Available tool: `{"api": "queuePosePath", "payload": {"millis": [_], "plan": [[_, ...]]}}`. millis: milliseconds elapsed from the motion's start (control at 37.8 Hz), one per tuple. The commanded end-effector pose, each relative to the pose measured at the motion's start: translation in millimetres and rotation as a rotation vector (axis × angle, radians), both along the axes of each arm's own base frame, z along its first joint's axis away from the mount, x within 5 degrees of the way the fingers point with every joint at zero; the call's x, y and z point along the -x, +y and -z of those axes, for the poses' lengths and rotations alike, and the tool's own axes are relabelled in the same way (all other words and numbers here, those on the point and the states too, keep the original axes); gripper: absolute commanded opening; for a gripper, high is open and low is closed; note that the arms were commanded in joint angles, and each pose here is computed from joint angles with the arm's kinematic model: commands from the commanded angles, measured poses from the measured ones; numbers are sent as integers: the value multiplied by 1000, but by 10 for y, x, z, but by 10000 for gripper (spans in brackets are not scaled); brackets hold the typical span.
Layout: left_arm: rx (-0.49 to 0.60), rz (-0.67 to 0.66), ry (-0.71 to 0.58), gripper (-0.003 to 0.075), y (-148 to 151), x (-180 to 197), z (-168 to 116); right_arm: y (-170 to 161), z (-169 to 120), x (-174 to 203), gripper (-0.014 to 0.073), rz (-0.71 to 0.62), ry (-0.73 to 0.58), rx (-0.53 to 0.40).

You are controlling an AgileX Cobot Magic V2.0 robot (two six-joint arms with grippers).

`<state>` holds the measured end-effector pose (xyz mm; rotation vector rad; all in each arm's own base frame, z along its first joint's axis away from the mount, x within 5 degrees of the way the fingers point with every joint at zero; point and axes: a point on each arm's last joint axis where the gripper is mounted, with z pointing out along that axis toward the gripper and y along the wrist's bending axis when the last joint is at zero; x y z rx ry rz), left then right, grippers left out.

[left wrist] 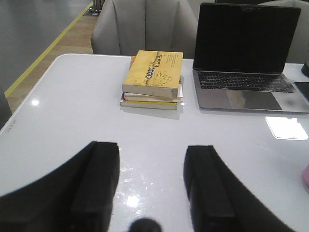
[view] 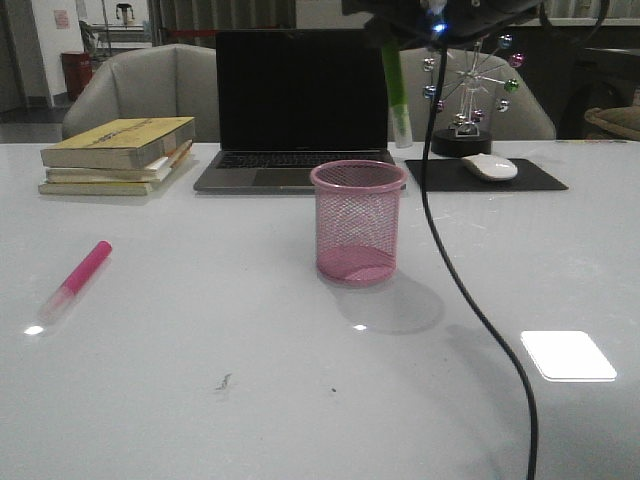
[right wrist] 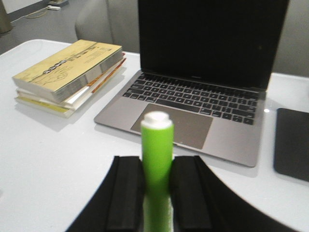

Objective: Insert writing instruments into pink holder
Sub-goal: 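Lift the green marker and carry it over the pink holder, then lower the green marker into the holder and open the right gripper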

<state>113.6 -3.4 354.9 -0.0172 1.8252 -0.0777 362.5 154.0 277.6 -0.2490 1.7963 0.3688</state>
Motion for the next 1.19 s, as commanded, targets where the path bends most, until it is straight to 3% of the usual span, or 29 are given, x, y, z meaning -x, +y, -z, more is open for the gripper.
{"api": "queuePosePath", "payload": {"millis": [0,291,583,689,900,1165], "plan": [[14,-12,-94,393,8,-16,-150,45,-234,14,22,-14,-146,-48],[10,-12,-93,393,10,-16,-150,152,67,-106,22,-36,-132,-25],[10,-12,-93,393,10,-16,-150,158,161,-124,25,-34,-74,-5],[10,-12,-93,393,10,-16,-150,160,166,-124,93,-37,-74,0],[10,-12,-93,393,10,-16,-150,161,130,-125,339,-36,-104,-13],[10,-12,-93,393,10,-16,-150,95,-79,-15,356,-36,-83,15]]}}
